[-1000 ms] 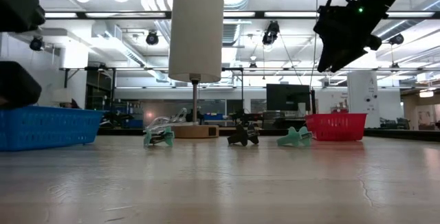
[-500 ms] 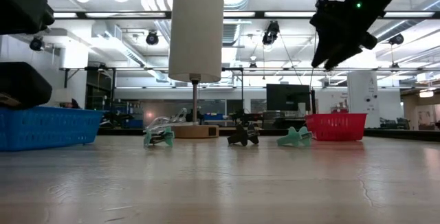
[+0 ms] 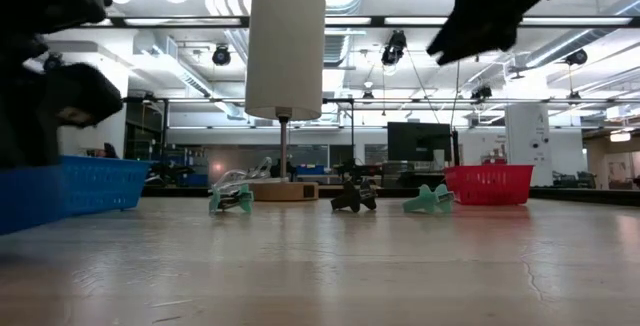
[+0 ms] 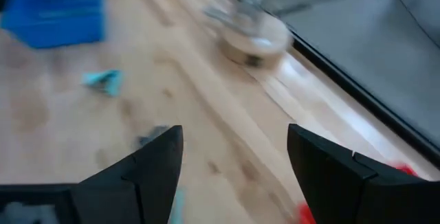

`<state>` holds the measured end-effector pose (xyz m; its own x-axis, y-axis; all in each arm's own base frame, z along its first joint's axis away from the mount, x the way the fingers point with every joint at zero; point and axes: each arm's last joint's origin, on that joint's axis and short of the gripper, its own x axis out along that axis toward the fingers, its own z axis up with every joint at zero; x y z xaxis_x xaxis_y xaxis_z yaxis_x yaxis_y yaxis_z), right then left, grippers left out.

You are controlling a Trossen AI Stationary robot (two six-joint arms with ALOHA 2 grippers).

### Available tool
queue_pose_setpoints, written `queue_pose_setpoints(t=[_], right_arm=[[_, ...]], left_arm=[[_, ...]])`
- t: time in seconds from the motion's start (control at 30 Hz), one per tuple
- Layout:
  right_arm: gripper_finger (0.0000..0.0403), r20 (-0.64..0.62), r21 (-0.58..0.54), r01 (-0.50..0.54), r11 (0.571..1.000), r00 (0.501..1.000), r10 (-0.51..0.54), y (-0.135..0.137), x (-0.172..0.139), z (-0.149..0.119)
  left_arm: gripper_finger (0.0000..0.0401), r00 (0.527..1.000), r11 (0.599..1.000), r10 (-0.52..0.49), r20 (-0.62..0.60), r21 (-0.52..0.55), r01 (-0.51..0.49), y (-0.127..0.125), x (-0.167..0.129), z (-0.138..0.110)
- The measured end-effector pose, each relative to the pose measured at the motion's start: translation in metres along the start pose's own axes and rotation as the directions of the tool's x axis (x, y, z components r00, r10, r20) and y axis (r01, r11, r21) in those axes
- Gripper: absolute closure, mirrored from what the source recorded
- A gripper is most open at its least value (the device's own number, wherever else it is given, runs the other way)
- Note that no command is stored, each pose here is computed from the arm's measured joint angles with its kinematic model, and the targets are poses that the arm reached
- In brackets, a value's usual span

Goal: Pick and place Stapler, Stapler remover, tape
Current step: Put the blue tape into the red bin

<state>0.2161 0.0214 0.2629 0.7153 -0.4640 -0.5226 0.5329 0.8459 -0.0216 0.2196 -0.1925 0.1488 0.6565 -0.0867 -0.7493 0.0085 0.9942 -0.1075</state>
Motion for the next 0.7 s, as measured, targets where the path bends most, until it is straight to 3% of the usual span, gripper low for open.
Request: queue_pose_setpoints(t=[0.23,0.43,0.7], right_arm=[[0.0143,0.011,-0.087,-0.209,0.974,0.978,0.21,0.032,0.003,-0.003],[0.0142,-0.017,-0.16,-0.461,0.873,0.886,0.464,0.065,0.018,-0.009],[0.0155,0.027,-0.234,-0.626,0.744,0.761,0.648,0.096,0.043,-0.015]], left_arm=[[0.0346,0.959,0.972,0.211,0.189,0.062,-0.226,0.005,-0.002,0.016],[0.0358,0.87,0.913,0.345,0.352,0.091,-0.398,0.0,-0.016,0.045],[0.0344,0.729,0.833,0.442,0.523,0.063,-0.55,-0.005,-0.049,0.082]])
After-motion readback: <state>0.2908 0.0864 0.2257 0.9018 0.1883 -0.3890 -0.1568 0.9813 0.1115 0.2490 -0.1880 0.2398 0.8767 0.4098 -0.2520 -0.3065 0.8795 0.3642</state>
